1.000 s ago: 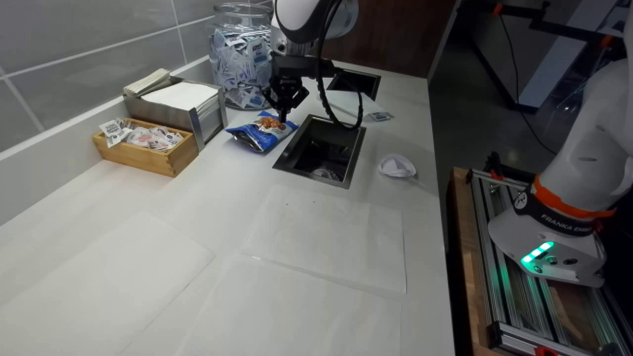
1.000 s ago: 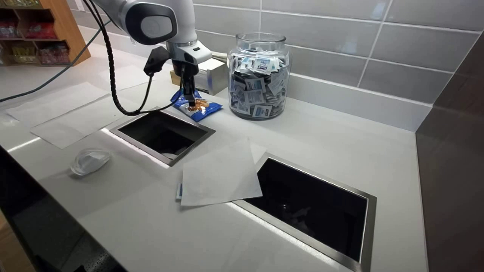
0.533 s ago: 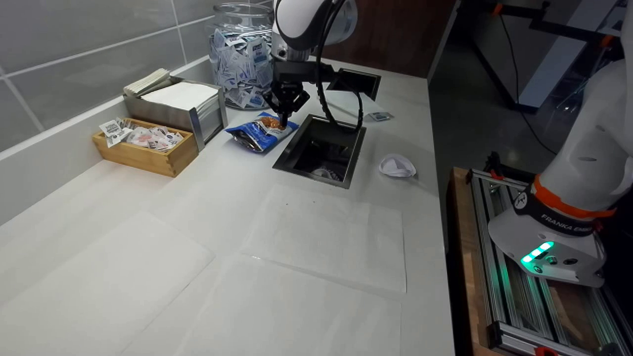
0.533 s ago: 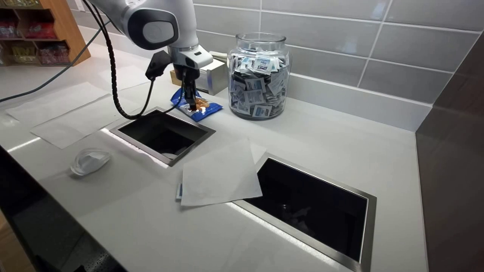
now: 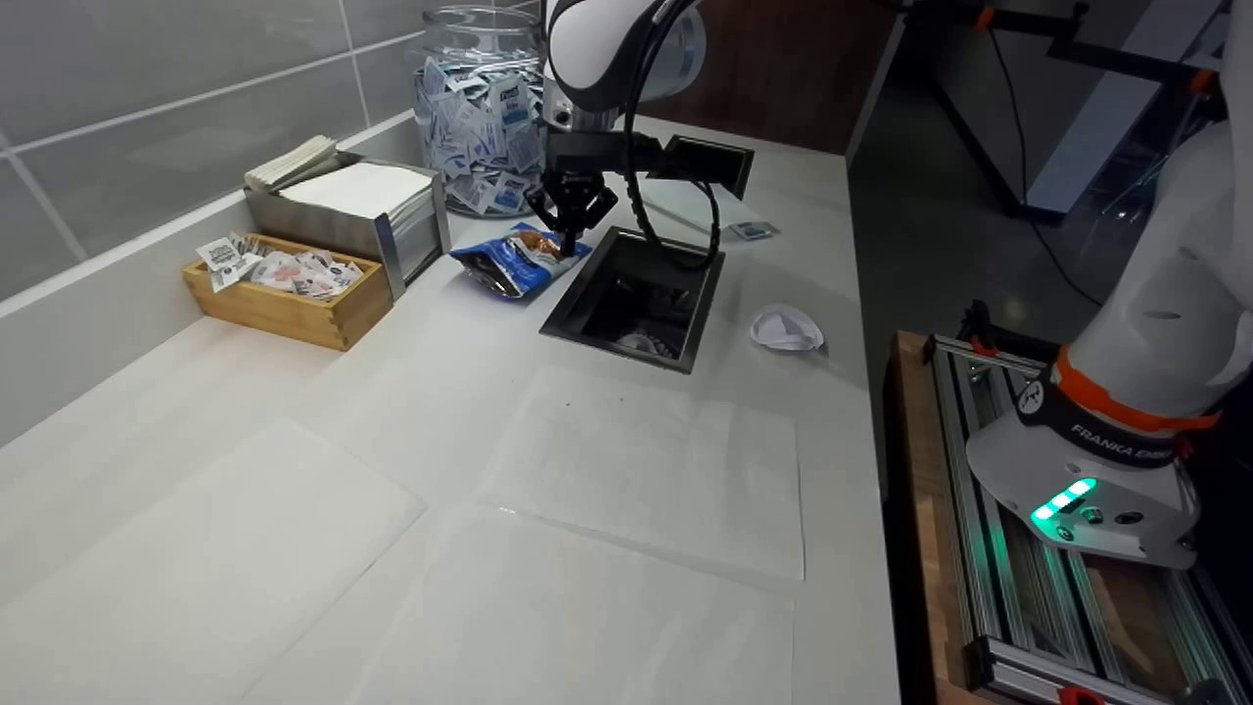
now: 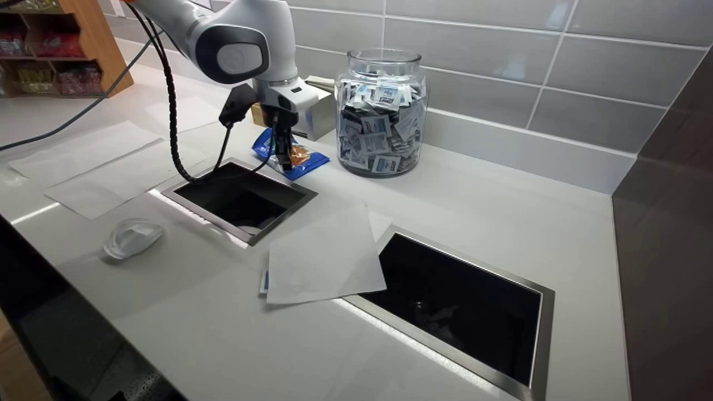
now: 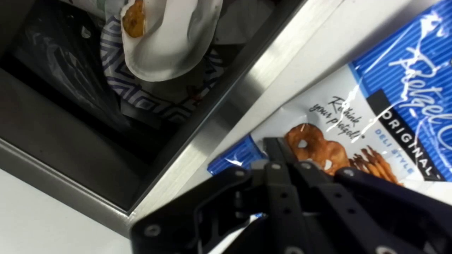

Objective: Press down on the blue and white packet nine times

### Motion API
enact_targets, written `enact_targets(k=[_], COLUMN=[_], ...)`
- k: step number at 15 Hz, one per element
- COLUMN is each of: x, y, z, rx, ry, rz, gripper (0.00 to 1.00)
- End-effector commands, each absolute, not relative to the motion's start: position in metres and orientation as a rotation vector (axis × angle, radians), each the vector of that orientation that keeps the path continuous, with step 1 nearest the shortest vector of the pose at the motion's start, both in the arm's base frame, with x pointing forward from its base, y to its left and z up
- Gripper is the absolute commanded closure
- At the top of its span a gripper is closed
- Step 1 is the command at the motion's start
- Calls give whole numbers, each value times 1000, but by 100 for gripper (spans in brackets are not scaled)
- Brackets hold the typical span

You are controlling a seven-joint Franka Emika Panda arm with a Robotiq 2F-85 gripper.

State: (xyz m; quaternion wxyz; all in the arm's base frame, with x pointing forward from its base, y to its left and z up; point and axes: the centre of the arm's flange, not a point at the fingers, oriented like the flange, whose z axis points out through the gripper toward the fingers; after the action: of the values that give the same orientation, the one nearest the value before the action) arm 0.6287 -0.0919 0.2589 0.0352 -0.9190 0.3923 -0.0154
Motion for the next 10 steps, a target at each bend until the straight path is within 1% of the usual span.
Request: enact_targets(k=[1, 6, 10], x=[625, 631, 654], y=[-83, -81, -91], z=[272, 311, 313], rx=[-2819, -2806, -2769], ry=[1202, 1177, 1174], rz=[-54, -180, -239], gripper=[100, 100, 100])
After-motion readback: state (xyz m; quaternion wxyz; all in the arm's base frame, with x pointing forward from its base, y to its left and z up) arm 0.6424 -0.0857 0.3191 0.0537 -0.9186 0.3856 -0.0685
